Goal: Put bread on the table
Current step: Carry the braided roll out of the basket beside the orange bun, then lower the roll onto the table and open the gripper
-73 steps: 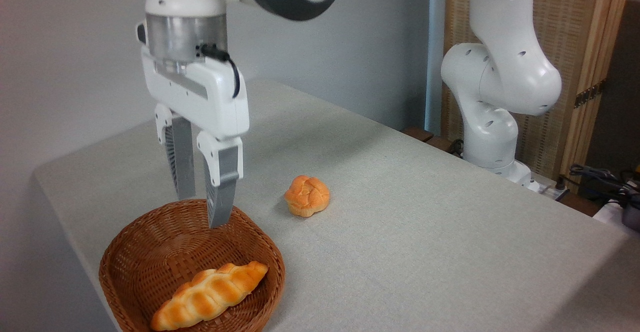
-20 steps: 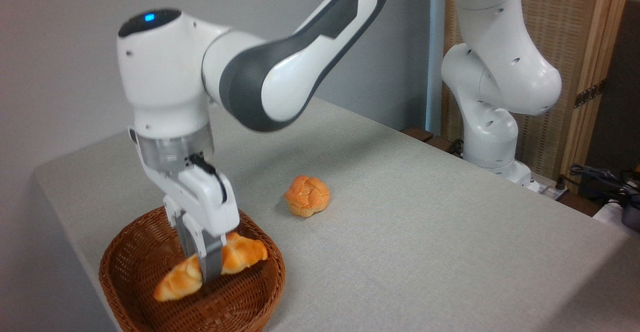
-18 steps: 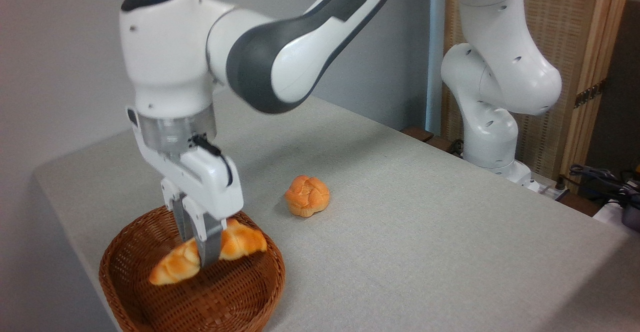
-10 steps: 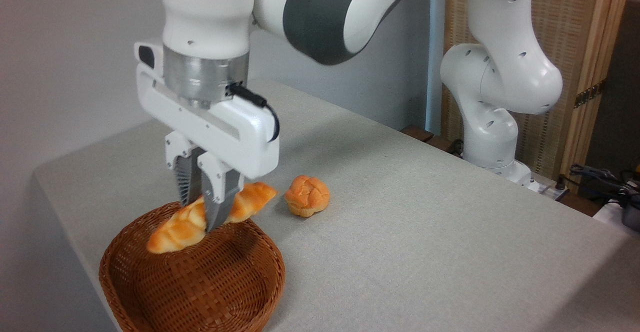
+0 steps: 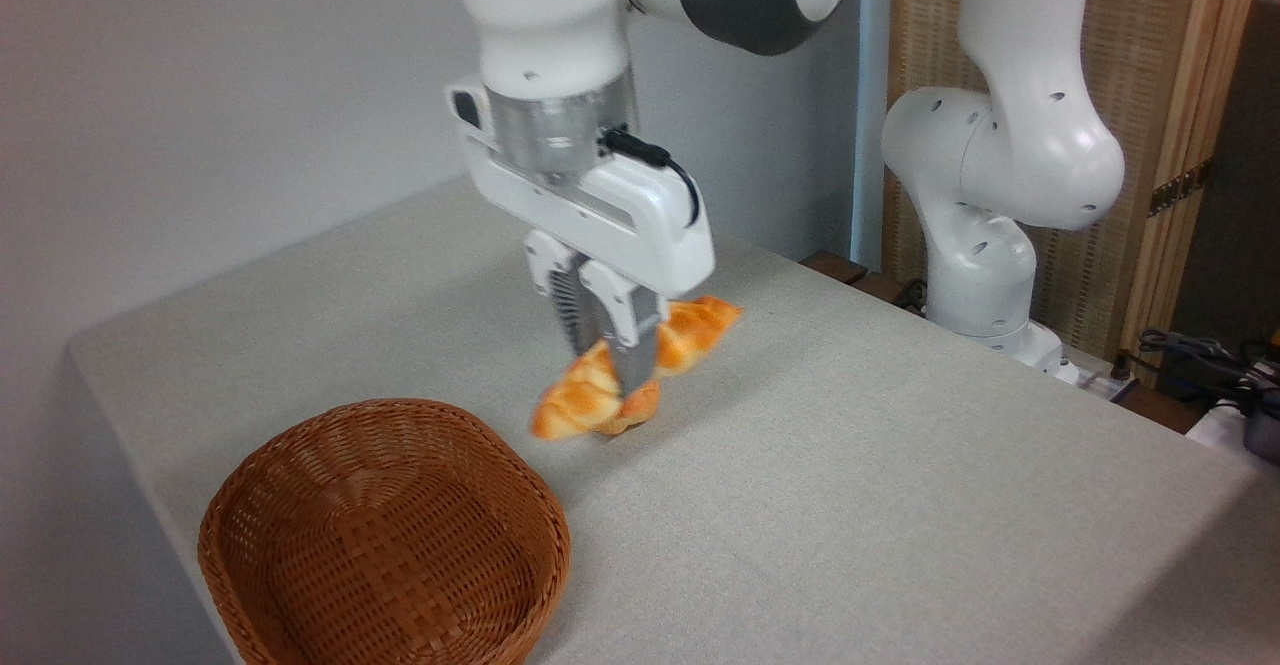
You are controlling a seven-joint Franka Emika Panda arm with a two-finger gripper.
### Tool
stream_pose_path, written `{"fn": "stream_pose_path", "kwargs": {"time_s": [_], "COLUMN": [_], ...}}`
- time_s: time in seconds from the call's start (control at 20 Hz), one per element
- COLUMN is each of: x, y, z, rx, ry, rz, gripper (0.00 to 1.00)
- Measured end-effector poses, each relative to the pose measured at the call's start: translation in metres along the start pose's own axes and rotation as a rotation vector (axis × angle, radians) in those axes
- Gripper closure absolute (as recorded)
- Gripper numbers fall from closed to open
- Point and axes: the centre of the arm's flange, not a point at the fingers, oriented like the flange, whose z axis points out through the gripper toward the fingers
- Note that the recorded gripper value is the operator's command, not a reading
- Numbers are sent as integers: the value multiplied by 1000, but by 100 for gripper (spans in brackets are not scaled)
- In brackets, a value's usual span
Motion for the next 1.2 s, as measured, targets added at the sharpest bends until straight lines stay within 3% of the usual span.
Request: {"fn": "stream_pose_path", "kwargs": {"time_s": [0.05, 0.2, 0.3, 0.45, 0.65, 1.2], "x": [-5, -11, -12, -12, -9, -7], "y": [7, 19, 21, 17, 13, 13], "z": [15, 60, 80, 100, 112, 109], "rx": [-2, -24, -43, -55, -35, -24], "ry": [-42, -152, -194, -237, -282, -276], "rz": [14, 49, 57, 61, 82, 86], "gripper": [73, 57, 21, 0, 0, 0]}}
